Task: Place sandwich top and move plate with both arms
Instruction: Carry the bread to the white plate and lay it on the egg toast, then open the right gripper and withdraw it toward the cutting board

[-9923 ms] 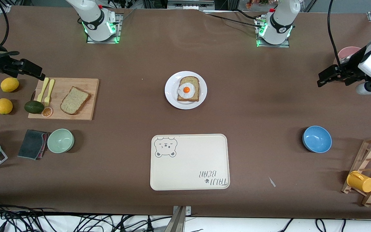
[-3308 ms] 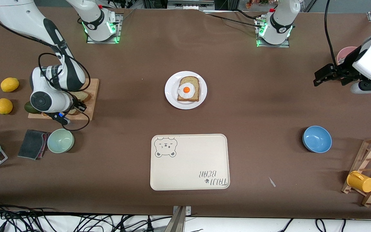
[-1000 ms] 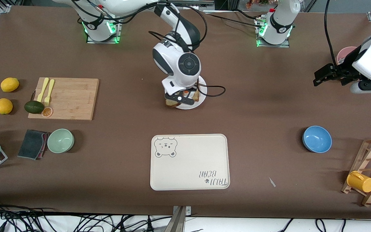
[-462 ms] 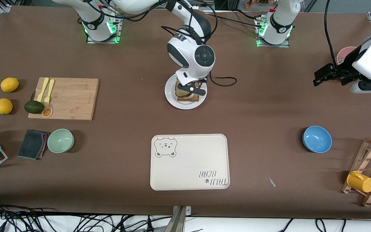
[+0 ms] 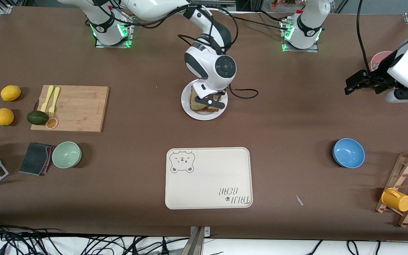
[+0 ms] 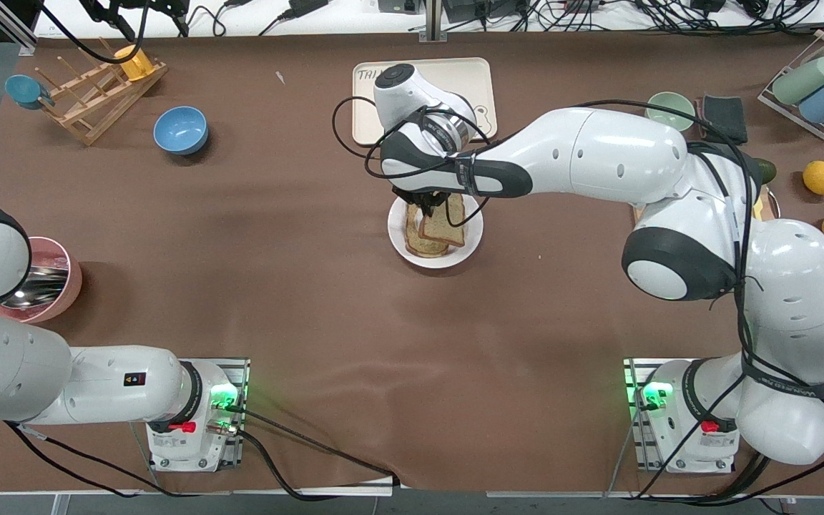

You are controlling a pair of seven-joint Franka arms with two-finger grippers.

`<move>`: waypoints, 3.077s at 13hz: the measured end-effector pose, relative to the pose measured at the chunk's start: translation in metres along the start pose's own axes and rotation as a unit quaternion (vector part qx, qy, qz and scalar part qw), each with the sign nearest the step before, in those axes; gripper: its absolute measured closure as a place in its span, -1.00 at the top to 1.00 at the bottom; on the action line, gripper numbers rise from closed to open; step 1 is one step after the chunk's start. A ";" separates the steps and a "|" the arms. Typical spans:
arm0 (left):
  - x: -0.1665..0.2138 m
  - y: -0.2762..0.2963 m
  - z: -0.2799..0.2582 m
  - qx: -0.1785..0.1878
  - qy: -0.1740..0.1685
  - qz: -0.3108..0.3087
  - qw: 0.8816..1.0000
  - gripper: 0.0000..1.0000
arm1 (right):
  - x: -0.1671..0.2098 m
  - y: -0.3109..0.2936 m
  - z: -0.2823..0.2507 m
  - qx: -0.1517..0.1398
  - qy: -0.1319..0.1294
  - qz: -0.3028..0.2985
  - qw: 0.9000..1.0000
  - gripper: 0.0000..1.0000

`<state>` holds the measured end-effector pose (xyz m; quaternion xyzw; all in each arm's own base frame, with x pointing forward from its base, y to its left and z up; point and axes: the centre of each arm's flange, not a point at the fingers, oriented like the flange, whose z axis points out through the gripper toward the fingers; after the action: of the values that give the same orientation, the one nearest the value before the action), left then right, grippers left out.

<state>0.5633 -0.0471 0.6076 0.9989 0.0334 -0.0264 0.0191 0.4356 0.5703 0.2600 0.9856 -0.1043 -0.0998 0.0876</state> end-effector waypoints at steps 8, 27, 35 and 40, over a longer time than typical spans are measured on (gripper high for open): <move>0.000 0.000 0.000 0.000 0.000 0.000 1.000 1.00 | 0.008 -0.004 -0.002 0.019 0.011 0.005 1.000 -0.32; 0.000 0.000 0.000 0.000 0.000 0.000 1.000 1.00 | 0.233 0.363 -0.201 0.027 0.036 -0.014 0.999 1.00; -0.008 0.042 0.000 0.029 0.006 0.021 0.999 1.00 | 0.204 0.451 -0.224 0.060 0.032 -0.045 0.997 0.97; -0.001 0.009 0.000 0.020 0.004 -0.020 1.000 1.00 | 0.187 0.497 -0.228 0.088 0.029 -0.055 0.994 0.97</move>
<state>0.5625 -0.0562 0.6084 0.9983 0.0529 -0.0234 -0.0013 0.5705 0.0851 0.5429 0.9963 -0.0553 -0.0663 -0.0021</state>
